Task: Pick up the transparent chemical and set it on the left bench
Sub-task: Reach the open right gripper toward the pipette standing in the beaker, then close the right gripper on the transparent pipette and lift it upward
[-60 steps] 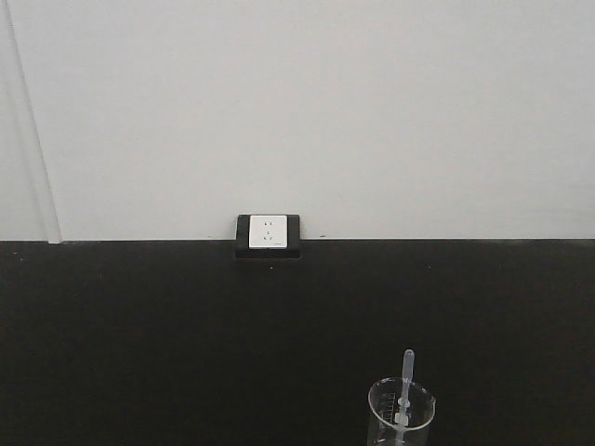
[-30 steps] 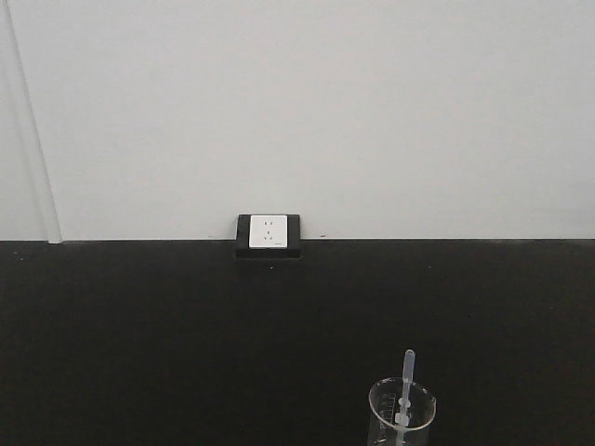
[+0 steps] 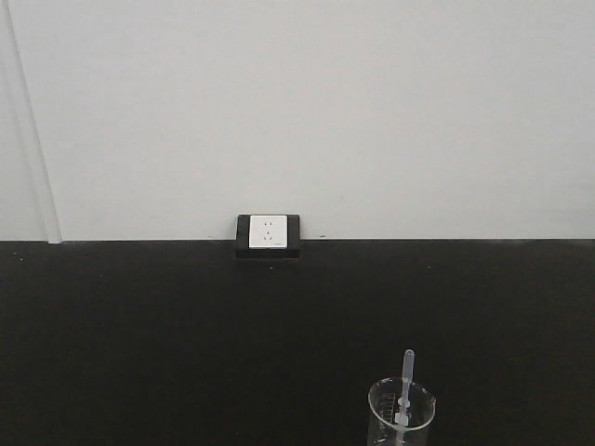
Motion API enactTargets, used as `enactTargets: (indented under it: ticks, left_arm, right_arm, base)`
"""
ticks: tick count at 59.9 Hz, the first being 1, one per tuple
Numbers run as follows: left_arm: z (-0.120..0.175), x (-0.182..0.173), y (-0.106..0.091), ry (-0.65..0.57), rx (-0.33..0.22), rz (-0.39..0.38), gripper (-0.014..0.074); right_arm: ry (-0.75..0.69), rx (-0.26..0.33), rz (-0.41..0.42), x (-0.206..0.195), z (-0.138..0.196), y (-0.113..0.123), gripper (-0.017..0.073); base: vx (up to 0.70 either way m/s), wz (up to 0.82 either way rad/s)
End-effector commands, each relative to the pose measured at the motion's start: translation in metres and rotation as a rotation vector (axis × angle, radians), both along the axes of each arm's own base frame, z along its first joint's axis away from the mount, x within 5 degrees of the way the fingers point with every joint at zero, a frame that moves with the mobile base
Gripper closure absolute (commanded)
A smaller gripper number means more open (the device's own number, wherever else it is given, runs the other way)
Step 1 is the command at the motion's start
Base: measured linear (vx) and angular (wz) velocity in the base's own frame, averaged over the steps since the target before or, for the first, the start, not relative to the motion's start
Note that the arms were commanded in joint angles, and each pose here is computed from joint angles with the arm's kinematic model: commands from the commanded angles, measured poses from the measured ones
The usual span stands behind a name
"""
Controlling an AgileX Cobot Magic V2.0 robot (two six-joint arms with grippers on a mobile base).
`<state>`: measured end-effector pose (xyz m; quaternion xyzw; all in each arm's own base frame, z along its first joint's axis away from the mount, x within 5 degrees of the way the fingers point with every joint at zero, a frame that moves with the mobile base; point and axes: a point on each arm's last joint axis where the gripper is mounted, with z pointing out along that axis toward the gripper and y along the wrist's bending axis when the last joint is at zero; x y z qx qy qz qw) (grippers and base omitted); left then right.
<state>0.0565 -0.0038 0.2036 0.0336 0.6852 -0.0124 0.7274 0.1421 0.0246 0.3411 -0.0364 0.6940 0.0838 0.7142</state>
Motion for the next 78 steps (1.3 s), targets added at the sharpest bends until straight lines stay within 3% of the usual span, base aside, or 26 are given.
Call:
enactTargets:
  ticks: [1, 13, 22, 30, 42, 50, 55, 65, 78]
  left_arm:
    - [0.003, -0.001, 0.0, -0.081, -0.014, -0.001, 0.0597]
    - [0.003, -0.001, 0.0, -0.081, -0.014, -0.001, 0.0597]
    - [0.003, -0.001, 0.0, -0.081, -0.014, -0.001, 0.0597]
    - [0.003, -0.001, 0.0, -0.081, -0.014, -0.001, 0.0597]
    - [0.003, -0.001, 0.0, -0.081, -0.014, -0.001, 0.0597]
    - [0.003, -0.001, 0.0, -0.081, -0.014, -0.001, 0.0597]
    - [0.003, -0.001, 0.0, -0.081, -0.014, -0.001, 0.0597]
    - [0.003, -0.001, 0.0, -0.081, -0.014, -0.001, 0.0597]
    - [0.003, -0.001, 0.0, -0.081, -0.014, -0.001, 0.0597]
  right_arm:
    - [-0.037, -0.016, -0.009, 0.028, 0.021, 0.004, 0.0566]
    - [0.017, -0.022, -0.012, 0.067, 0.014, 0.01, 0.0557]
    - [0.037, -0.023, -0.014, 0.083, 0.004, 0.013, 0.0484]
    - [0.038, -0.025, -0.015, 0.09, -0.001, 0.014, 0.0345]
    - [0.008, -0.014, -0.02, 0.1, -0.005, 0.015, 0.0007]
    - [0.042, 0.11, -0.015, 0.106, -0.011, 0.016, -0.0121]
    - [0.081, 0.149, -0.002, 0.114, -0.018, 0.019, -0.0135]
    - [0.127, 0.039, 0.126, 0.142, -0.028, 0.049, -0.0099]
    - [0.25, 0.08, 0.142, 0.19, -0.05, 0.072, -0.0047]
  base:
    - [0.0, 0.0]
    - [0.0, 0.0]
    - [0.0, 0.0]
    - [0.0, 0.0]
    - [0.0, 0.0]
    - [0.0, 0.0]
    - [0.0, 0.0]
    - [0.0, 0.0]
    - [0.0, 0.0]
